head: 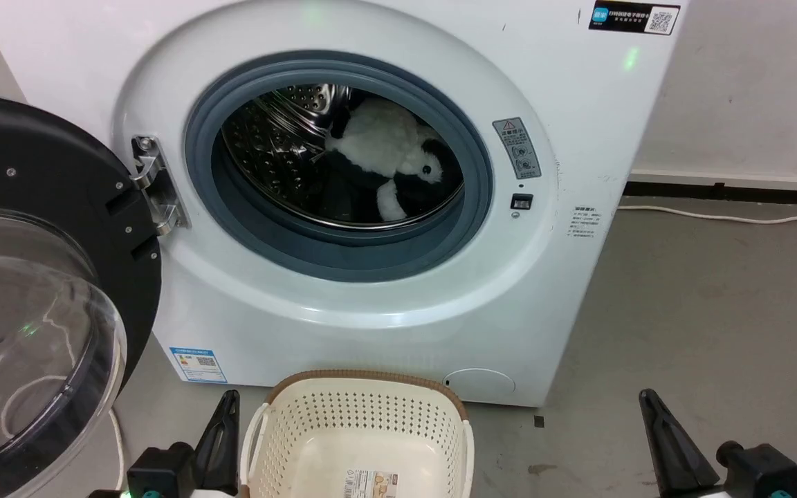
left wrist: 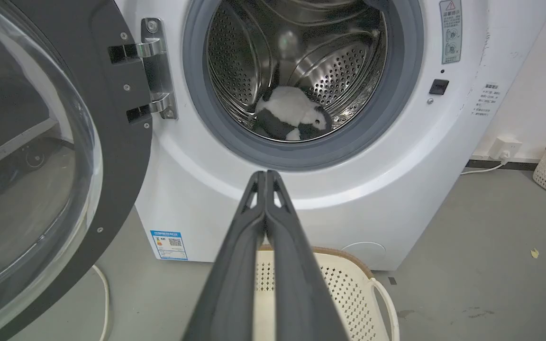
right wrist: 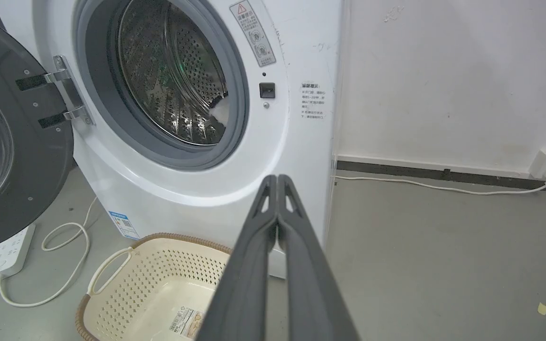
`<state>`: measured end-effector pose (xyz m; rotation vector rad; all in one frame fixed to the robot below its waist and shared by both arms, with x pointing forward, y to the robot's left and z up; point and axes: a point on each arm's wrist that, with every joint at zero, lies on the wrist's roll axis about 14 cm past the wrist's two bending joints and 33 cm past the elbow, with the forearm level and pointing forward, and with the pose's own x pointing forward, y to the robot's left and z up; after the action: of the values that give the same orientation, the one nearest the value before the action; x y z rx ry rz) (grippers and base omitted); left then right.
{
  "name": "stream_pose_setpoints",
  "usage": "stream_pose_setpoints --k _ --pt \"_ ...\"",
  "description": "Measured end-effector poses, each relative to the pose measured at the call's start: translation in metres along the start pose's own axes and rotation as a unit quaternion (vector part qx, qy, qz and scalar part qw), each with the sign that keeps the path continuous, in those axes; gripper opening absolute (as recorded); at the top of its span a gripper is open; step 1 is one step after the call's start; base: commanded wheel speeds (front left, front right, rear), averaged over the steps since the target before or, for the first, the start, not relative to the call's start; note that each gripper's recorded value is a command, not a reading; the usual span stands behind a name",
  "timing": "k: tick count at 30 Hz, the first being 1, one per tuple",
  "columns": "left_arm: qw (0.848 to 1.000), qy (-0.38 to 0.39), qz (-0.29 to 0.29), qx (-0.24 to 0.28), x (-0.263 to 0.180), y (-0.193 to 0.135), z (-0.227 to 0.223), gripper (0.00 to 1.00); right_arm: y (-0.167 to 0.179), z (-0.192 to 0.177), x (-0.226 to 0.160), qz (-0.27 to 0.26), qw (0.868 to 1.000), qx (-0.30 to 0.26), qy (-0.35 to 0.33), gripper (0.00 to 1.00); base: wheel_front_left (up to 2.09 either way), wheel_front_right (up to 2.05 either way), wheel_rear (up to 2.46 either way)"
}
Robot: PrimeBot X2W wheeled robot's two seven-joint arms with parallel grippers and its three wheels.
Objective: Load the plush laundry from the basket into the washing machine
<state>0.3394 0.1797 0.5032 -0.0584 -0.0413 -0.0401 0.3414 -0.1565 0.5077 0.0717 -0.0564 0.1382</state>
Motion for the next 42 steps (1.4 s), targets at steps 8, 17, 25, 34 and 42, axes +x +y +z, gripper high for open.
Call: stream_pose_setpoints --k 8,17,25,34,42 --pt "1.0 0.003 0.0 0.005 0.002 -0.001 0.001 0.0 0.0 -0.001 0.001 0.0 1.0 -0.004 0.005 0.0 0.0 0.0 0.0" --pt "1.0 0.007 0.0 0.008 0.005 -0.003 0.001 0.0 -0.001 0.0 0.004 0.0 1.0 -0.009 0.01 0.0 0.0 0.0 0.0" --pt "1.0 0.012 0.002 0.012 0.006 -0.002 0.001 0.0 -0.001 0.003 0.007 0.001 1.0 -0.014 0.009 0.0 0.0 0.0 0.0" --pt "1.0 0.009 0.001 0.018 0.011 -0.004 0.006 0.0 -0.001 0.003 0.009 0.001 1.0 -0.018 0.016 0.0 0.0 0.0 0.0" --pt "1.0 0.016 0.003 0.022 0.013 -0.003 0.005 0.0 -0.002 0.005 0.012 0.001 1.0 -0.023 0.018 0.0 0.0 0.0 0.0"
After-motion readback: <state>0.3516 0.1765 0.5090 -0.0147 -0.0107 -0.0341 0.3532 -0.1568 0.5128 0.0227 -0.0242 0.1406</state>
